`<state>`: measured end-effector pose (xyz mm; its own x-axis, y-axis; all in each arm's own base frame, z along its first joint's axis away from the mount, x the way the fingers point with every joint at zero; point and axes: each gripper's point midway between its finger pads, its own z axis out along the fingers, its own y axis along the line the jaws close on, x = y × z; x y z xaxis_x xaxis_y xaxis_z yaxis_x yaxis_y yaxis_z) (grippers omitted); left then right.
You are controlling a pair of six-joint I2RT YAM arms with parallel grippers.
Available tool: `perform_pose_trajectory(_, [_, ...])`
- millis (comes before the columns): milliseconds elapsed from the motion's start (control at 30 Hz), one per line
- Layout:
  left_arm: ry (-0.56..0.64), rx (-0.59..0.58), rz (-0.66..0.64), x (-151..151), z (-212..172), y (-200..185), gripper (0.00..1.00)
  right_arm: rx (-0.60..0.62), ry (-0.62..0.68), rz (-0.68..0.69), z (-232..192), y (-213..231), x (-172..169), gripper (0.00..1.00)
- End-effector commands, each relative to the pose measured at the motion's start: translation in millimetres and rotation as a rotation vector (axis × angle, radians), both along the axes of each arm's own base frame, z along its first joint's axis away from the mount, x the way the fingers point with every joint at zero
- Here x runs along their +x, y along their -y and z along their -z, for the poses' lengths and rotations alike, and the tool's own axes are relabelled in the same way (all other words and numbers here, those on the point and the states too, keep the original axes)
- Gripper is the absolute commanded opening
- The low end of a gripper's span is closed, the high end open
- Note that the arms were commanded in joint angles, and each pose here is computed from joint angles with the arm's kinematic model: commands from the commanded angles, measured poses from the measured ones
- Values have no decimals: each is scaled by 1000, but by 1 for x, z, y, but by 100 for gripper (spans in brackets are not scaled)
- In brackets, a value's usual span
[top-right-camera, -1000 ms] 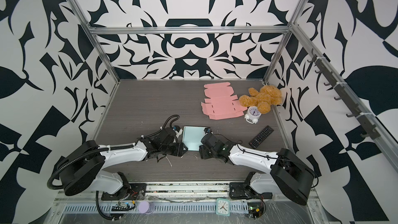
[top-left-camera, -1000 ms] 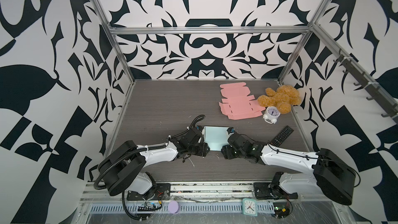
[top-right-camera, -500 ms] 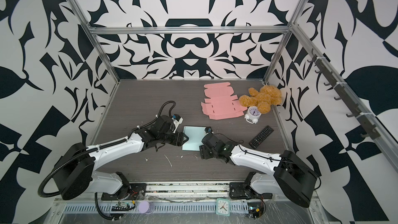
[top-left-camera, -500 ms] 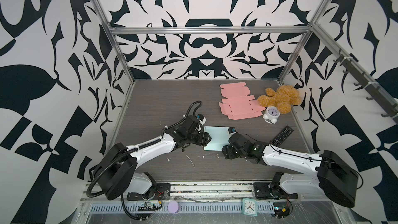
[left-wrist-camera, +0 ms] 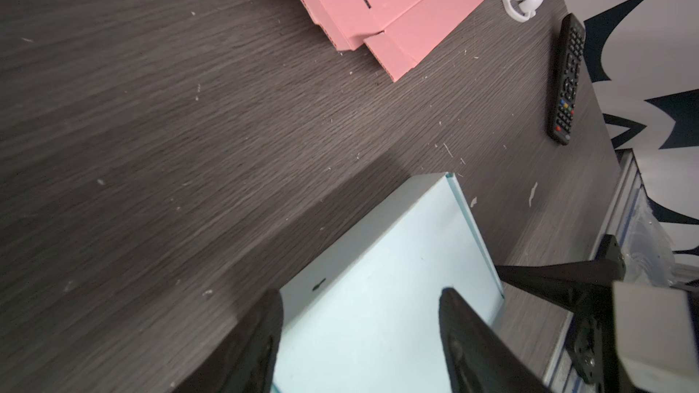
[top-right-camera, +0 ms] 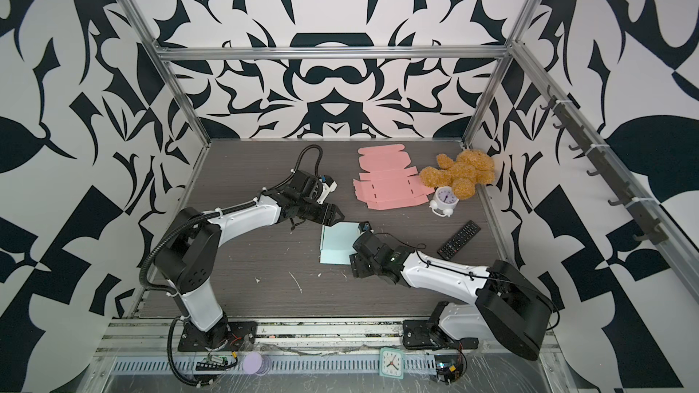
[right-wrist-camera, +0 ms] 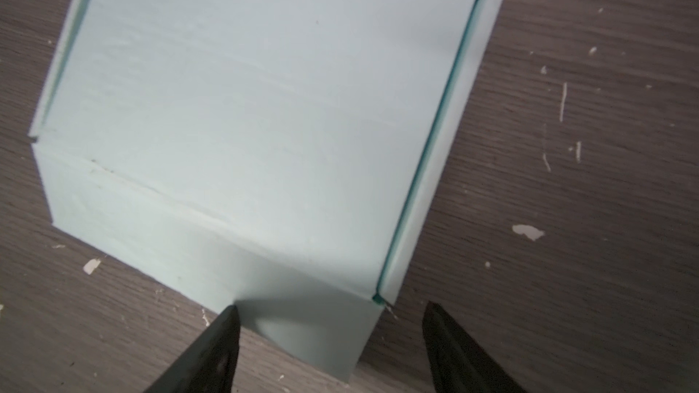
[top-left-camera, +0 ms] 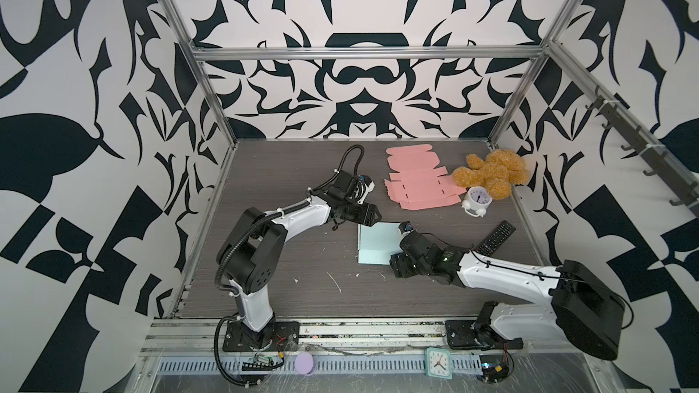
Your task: Fold the paper box
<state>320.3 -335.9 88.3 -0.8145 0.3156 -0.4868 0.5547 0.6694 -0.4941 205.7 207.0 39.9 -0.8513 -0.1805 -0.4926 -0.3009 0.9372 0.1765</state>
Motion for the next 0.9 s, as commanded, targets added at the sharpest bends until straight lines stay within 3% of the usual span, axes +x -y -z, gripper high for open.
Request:
perform_pose_trajectory(0, [-37, 4, 51, -4, 4, 4, 69, 6, 32, 1, -9, -5, 11, 78])
perform_pose_trajectory(867, [-143, 7, 78, -17, 39, 6, 65, 25, 31, -6, -2, -7, 34, 78])
